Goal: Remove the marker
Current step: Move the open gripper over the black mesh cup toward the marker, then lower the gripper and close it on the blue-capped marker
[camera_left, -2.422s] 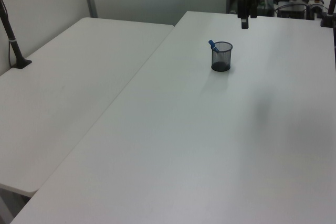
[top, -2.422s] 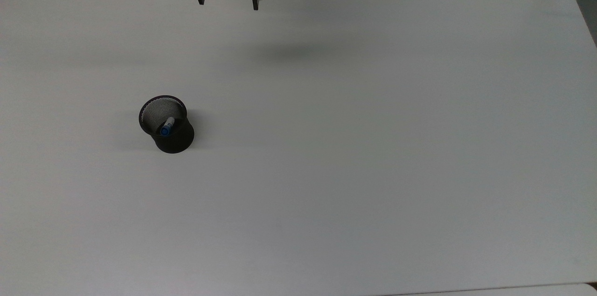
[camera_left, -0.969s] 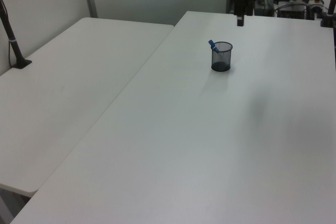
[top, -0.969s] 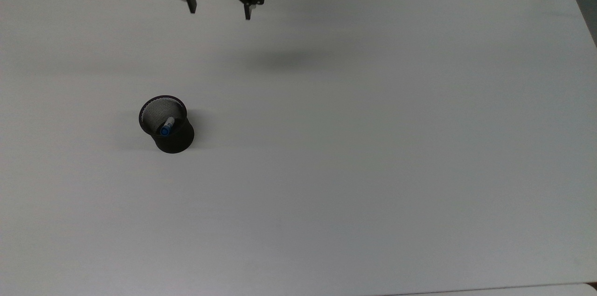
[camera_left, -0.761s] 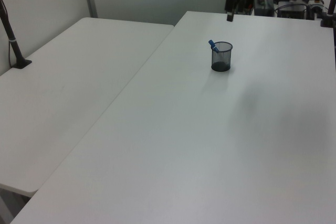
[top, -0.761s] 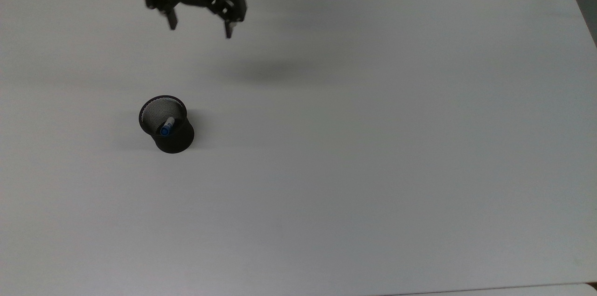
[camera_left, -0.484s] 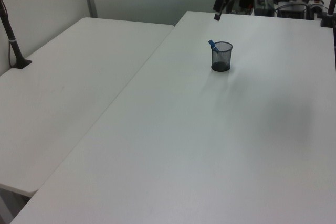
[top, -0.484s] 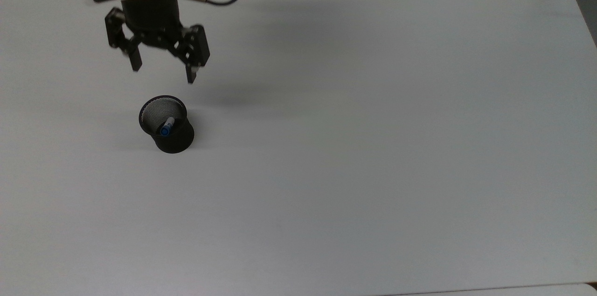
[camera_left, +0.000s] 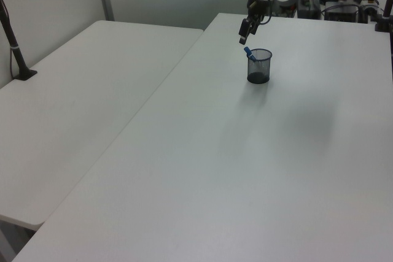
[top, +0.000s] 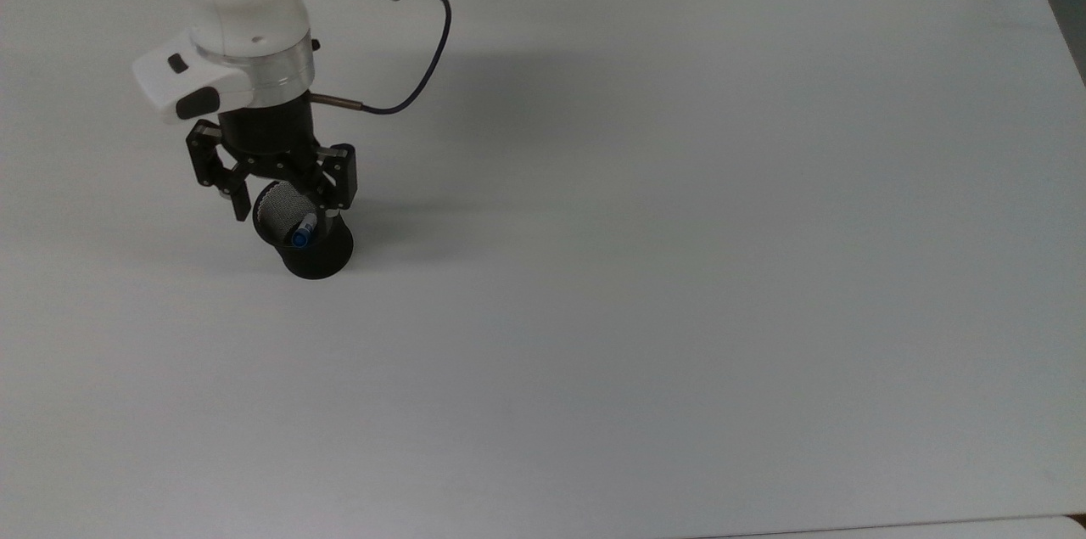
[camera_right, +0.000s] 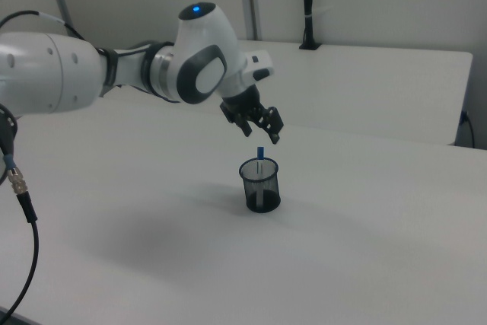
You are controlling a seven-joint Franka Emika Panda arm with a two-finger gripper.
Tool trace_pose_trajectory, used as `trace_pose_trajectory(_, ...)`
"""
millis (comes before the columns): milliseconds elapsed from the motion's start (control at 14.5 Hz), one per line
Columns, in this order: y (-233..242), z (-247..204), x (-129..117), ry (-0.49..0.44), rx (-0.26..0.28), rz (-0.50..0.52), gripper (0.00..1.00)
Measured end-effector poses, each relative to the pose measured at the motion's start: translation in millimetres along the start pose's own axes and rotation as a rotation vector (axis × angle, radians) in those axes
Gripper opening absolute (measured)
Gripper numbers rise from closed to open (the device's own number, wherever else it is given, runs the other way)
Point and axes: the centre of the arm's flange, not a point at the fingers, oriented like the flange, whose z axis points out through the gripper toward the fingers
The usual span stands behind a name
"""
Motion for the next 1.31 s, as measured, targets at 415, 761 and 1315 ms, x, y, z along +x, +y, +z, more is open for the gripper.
trace_pose_trajectory(415,13,16,-1,0.004,-0.010,-0.027,0.74)
trace_pose_trajectory(761,7,28,-3,-0.014,-0.009,-0.044,0.73)
trace_pose_trajectory(1315,5,39,-6,-0.032,-0.029,-0.069,0.30)
